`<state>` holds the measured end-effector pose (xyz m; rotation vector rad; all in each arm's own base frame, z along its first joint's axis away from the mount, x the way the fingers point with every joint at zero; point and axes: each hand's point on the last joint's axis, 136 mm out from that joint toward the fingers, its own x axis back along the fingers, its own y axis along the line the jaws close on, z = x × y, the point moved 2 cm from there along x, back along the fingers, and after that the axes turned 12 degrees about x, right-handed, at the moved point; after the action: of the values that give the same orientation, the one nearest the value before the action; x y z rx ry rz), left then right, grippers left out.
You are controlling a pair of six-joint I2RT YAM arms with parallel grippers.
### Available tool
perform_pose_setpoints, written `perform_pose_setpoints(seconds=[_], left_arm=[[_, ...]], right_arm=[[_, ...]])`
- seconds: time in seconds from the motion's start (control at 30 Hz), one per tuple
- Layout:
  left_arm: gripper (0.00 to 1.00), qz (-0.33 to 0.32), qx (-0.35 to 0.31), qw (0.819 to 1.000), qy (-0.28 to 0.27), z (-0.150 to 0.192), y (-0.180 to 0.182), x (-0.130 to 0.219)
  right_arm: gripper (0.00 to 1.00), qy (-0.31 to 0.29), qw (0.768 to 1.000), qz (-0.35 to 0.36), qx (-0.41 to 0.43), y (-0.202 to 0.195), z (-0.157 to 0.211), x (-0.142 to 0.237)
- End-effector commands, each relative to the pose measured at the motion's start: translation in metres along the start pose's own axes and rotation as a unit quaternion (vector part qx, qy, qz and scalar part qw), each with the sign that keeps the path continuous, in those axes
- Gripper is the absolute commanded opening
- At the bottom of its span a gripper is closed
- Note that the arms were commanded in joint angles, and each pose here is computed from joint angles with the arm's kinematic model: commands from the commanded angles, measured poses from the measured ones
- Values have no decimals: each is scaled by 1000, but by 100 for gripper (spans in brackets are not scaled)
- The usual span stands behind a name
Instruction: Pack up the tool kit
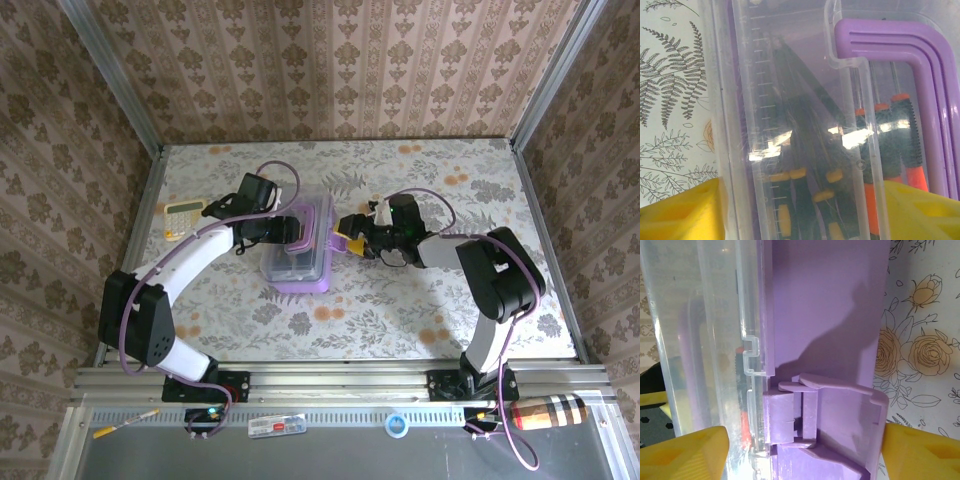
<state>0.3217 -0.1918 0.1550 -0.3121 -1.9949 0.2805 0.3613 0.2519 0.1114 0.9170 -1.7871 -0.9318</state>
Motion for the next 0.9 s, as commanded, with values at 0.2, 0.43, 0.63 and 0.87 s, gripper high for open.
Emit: perform_pose_setpoints(seconds=[0.2, 0.43, 0.63, 0.87], left_arm=[[53, -64, 5, 992, 112, 51, 33, -26], [53, -62, 6, 992, 112, 50, 32, -26], [53, -62, 7, 992, 111, 49, 32, -25], [53, -60, 8, 992, 112, 49, 31, -26]], right_arm=[[72, -1, 998, -15, 54, 32, -5, 18], [66, -5, 998, -35, 46, 36, -10, 12], [58, -13, 998, -35, 52, 47, -13, 12], [50, 0, 999, -27, 34, 37, -4, -3]])
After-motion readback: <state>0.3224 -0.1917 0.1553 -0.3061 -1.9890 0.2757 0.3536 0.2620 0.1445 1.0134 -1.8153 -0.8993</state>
